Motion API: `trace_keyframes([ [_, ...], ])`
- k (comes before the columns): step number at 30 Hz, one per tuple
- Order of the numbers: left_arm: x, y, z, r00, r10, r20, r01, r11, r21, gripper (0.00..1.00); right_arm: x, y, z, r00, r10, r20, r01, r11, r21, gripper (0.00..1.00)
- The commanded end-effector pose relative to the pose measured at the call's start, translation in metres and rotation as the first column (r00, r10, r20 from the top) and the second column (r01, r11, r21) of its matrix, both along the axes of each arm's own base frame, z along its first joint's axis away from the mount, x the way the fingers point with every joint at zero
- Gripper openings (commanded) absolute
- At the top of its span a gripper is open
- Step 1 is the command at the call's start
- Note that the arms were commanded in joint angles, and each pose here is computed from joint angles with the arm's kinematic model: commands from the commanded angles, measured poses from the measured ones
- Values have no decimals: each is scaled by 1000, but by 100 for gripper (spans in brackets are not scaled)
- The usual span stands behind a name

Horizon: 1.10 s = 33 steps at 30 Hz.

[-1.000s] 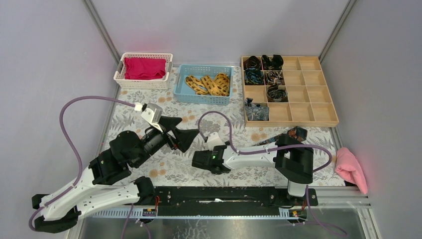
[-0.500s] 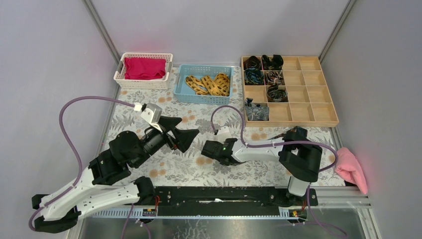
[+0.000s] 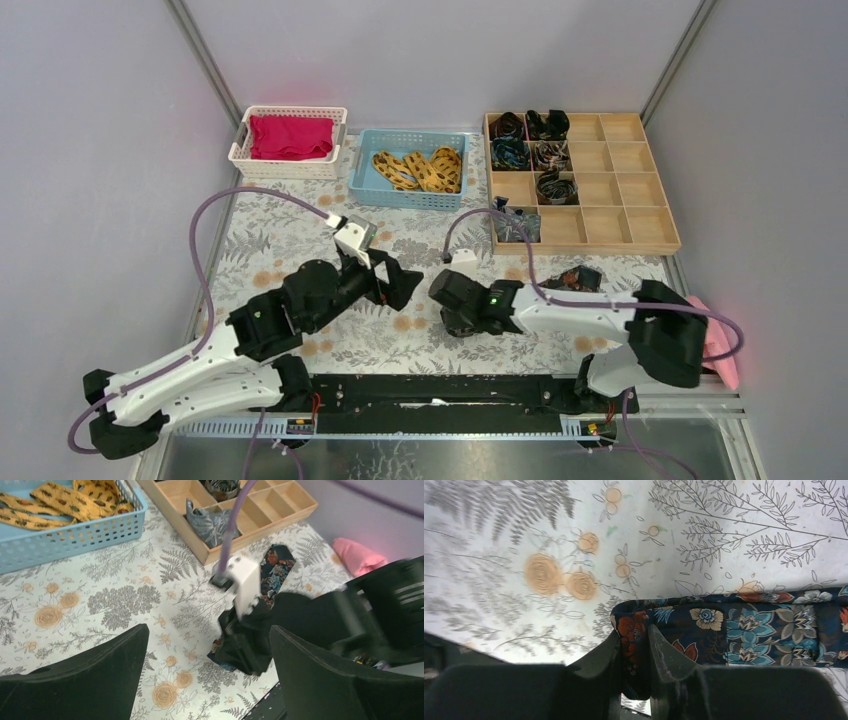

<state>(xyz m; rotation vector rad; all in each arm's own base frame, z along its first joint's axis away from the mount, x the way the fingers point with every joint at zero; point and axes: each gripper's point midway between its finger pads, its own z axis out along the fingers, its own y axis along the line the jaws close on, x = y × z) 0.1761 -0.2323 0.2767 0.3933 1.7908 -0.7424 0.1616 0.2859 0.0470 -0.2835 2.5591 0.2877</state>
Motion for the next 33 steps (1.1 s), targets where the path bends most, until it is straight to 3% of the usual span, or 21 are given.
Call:
trace_keyframes([
  [1, 9, -7, -3, 1000, 30, 9, -30, 999, -36, 98, 2, 13, 28, 1000, -25, -12, 27, 970, 242, 20],
  [10, -18, -31, -38, 988, -152, -19, 150, 986, -69, 99, -3, -6, 19, 987, -41, -154, 118, 839, 531, 19],
  [17, -28, -56, -78, 984, -176, -29, 177, 982, 59, 99, -2, -8, 31, 977, -11, -213, 162, 690, 706, 18],
  [27, -28, -77, -115, 992, -121, 31, 112, 971, 211, 99, 1, -4, 52, 980, 33, -197, 138, 602, 787, 18],
  [33, -24, -91, -132, 988, -143, 57, 122, 952, 279, 99, -1, 0, 40, 960, 70, -270, 179, 588, 789, 19],
])
